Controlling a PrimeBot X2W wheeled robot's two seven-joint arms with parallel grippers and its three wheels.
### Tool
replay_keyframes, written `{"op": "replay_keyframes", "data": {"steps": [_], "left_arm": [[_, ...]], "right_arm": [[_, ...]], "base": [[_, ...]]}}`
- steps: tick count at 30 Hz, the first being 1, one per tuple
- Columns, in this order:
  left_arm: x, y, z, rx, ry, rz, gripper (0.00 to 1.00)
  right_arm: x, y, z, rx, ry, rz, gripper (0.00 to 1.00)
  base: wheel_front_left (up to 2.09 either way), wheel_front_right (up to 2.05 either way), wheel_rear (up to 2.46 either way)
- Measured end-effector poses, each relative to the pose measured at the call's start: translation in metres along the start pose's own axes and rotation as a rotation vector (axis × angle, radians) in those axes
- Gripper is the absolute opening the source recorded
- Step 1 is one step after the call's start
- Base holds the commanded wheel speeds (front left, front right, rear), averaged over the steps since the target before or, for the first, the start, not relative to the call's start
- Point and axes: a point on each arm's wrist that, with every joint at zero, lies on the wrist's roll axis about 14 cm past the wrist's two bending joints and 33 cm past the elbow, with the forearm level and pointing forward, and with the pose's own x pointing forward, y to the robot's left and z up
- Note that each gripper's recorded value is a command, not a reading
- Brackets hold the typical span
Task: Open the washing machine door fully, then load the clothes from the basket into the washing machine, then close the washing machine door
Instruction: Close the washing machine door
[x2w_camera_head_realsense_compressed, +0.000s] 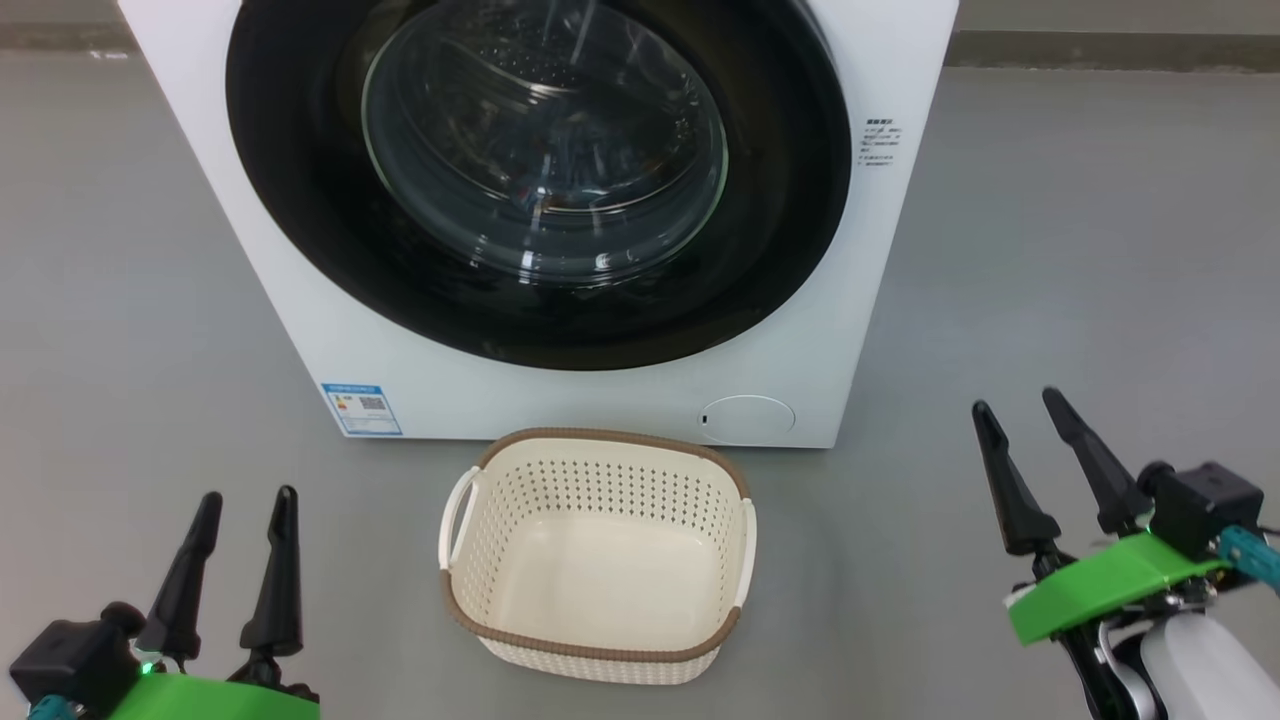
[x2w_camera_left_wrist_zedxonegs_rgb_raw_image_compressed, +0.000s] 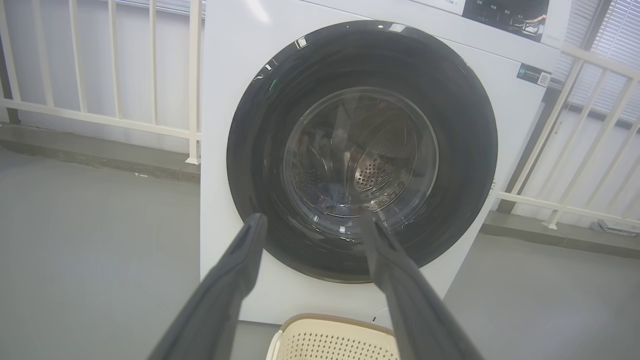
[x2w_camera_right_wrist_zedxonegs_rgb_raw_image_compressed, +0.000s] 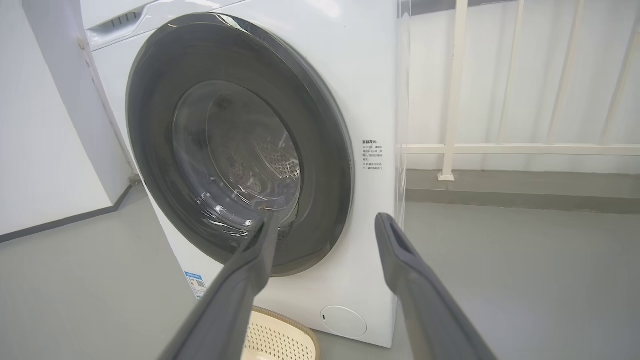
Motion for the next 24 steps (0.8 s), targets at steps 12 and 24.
{"op": "replay_keyframes", "data": {"steps": [12,24], "left_arm": [[-0.0023,-0.0041,-0.0032,-0.018,0.008,-0.009,1.0],[-0.0042,-0.0021,-0.0041,-0.014,0.013,-0.005,1.0]], "right_arm": [[-0.01,-0.0078,-0.0041,0.018,0.005,-0.039,1.0],[-0.0073,-0.0023,-0.0078,0.03,0.011,-0.03,1.0]], "base": [[0.0,0.0,0.0],[0.0,0.0,0.0]]}}
